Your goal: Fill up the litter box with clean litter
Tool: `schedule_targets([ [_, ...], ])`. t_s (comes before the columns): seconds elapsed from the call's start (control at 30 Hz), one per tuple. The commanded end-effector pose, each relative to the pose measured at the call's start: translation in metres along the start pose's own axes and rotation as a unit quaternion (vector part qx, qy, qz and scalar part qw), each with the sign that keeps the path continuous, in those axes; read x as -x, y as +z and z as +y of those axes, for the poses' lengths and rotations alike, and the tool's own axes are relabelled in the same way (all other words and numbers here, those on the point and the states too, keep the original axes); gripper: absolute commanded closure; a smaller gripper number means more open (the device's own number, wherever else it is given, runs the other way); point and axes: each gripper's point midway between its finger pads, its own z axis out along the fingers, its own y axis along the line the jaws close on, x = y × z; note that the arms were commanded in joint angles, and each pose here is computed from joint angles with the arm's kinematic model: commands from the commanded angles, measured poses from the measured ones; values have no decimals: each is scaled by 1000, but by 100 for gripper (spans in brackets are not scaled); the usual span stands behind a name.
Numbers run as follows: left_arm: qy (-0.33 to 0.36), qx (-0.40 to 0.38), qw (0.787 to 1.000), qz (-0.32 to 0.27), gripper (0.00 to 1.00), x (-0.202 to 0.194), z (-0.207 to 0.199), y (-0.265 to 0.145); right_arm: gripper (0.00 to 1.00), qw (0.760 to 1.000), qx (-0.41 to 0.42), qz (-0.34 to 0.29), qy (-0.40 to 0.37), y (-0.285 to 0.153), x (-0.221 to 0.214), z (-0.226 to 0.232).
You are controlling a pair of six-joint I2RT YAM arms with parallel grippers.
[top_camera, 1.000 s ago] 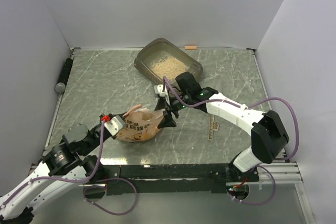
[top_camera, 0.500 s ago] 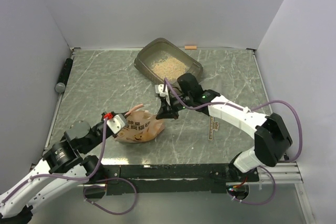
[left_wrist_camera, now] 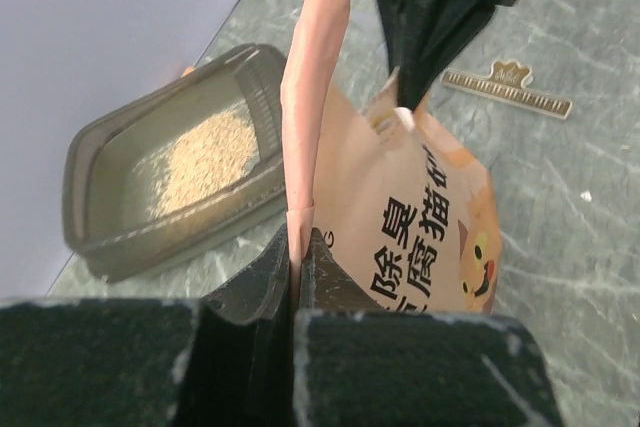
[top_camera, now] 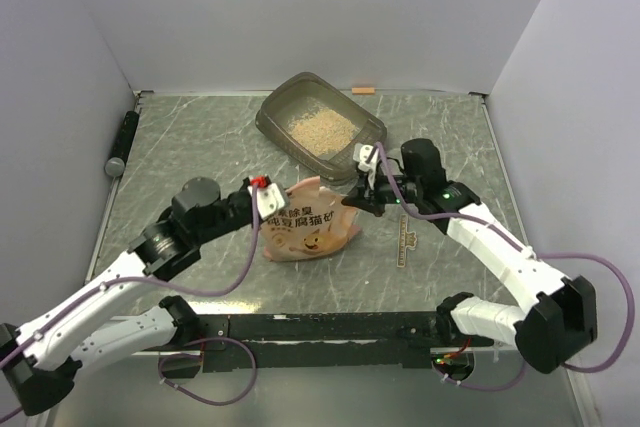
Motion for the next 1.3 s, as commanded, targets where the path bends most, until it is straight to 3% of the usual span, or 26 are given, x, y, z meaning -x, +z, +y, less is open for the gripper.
schedule_targets([
  [0.0,46,43,977,-201,99,121,51,-8,100,997,-39,-54,-47,-24,35,-6],
  [0.2,51,45,981,-183,99,102,71,10,100,997,-60,-44,-12,-23,7,-5],
  [0.37,37,3,985,-166,98,82,64,26,100,997,-59,-48,11,-16,-9,-3],
  [0.5,16,-28,994,-107,63,62,56,30,100,997,-59,-50,19,-15,-17,0],
  [0.63,11,-26,997,-69,43,58,62,17,100,996,-60,-58,29,-16,-19,4],
  [0.67,15,-25,998,-63,24,57,62,13,100,996,-60,-57,35,-15,-23,5],
  [0.83,-2,-7,999,-37,18,40,62,-17,100,995,-63,-69,41,-15,-24,8],
  [1.0,-74,23,997,-9,16,-1,57,-36,100,995,-57,-66,49,-12,-27,8],
  [1.27,-144,15,989,-27,12,-29,33,-47,100,996,-39,-63,58,-4,-30,15],
])
